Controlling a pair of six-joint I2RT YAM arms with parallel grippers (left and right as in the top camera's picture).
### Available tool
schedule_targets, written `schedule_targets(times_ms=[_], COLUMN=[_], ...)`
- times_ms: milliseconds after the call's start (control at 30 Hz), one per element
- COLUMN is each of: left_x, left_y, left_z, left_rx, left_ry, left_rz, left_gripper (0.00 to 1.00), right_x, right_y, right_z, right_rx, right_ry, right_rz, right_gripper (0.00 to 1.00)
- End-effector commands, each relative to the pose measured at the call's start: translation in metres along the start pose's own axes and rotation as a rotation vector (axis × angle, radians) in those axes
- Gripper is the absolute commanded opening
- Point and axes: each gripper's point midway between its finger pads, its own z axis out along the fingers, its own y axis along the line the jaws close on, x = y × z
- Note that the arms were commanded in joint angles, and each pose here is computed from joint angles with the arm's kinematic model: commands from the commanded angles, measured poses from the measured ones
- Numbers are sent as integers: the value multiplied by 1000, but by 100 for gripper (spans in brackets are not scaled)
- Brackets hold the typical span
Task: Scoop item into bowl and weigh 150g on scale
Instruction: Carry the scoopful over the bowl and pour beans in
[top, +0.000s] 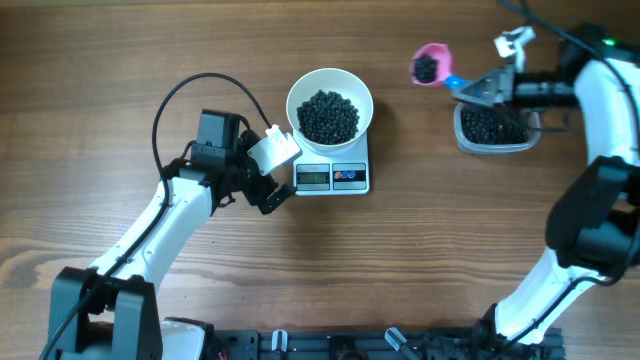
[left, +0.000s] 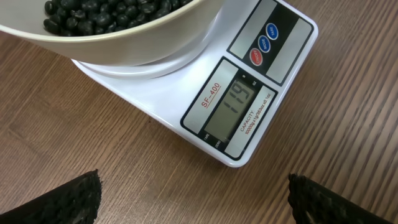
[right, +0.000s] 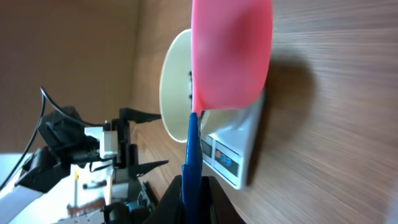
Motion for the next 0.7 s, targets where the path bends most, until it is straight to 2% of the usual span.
schedule_targets(times_ms=[0, 167, 400, 667], left_x=[4, 4, 4, 4], left_y=[-2, -2, -2, -2], left_z=[2, 2, 2, 2], left_rx=[15, 15, 15, 15], left_ry=[3, 3, 3, 3], left_rz=[-3, -3, -3, -3], left_gripper=[100, 100, 100, 100], right_x=[-12, -2, 26, -1], right_y=[32, 53, 40, 54], right_z=[28, 71, 121, 121], right_rx=[-50, -3, 314, 622], right_ry=[26, 111, 236, 176], right_rz=[-10, -50, -139, -363], right_gripper=[4, 4, 4, 4])
